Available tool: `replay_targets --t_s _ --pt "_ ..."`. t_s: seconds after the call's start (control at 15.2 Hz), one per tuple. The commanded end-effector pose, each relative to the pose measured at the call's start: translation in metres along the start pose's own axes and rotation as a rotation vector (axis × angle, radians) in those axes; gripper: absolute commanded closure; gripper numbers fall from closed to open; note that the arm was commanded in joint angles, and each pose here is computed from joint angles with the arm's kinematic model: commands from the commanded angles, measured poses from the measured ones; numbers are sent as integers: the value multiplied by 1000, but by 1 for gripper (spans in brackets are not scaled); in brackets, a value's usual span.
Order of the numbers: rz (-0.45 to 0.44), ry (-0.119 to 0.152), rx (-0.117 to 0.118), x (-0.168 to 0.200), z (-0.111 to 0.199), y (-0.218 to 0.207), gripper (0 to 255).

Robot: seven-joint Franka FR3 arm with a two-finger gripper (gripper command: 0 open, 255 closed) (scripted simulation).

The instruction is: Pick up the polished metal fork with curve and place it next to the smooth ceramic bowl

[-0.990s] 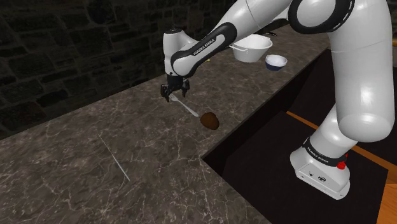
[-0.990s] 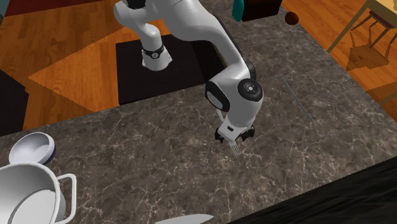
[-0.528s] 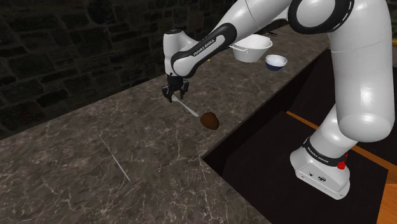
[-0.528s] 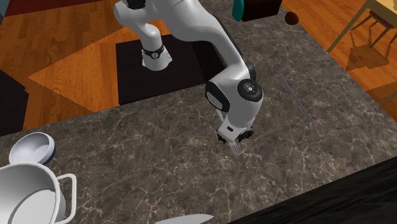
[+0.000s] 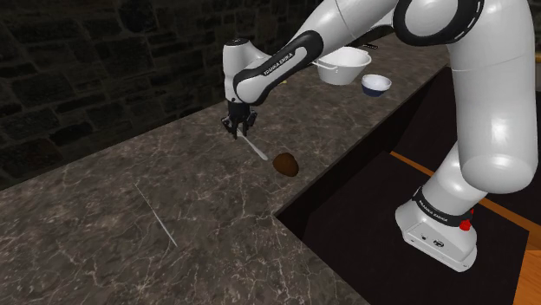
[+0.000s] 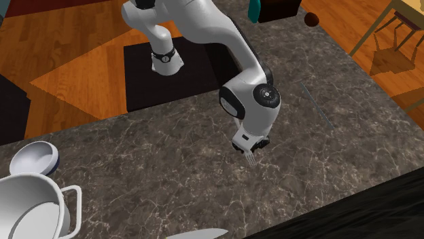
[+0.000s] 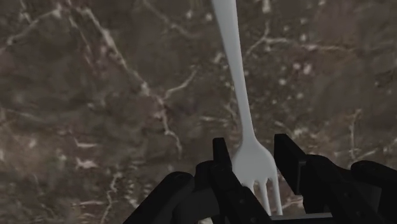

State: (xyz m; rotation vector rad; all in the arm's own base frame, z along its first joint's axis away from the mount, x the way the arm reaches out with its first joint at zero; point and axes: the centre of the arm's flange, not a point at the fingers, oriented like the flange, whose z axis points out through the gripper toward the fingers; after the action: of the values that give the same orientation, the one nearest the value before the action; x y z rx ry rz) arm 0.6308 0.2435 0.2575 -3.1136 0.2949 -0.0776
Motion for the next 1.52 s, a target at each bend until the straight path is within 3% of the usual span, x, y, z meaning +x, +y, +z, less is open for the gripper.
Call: replay_targets --t_s 0.0,1.45 --pt "-4 -5 0 -1 3 -1 255" --pt "-4 -5 0 5 -113 -3 255"
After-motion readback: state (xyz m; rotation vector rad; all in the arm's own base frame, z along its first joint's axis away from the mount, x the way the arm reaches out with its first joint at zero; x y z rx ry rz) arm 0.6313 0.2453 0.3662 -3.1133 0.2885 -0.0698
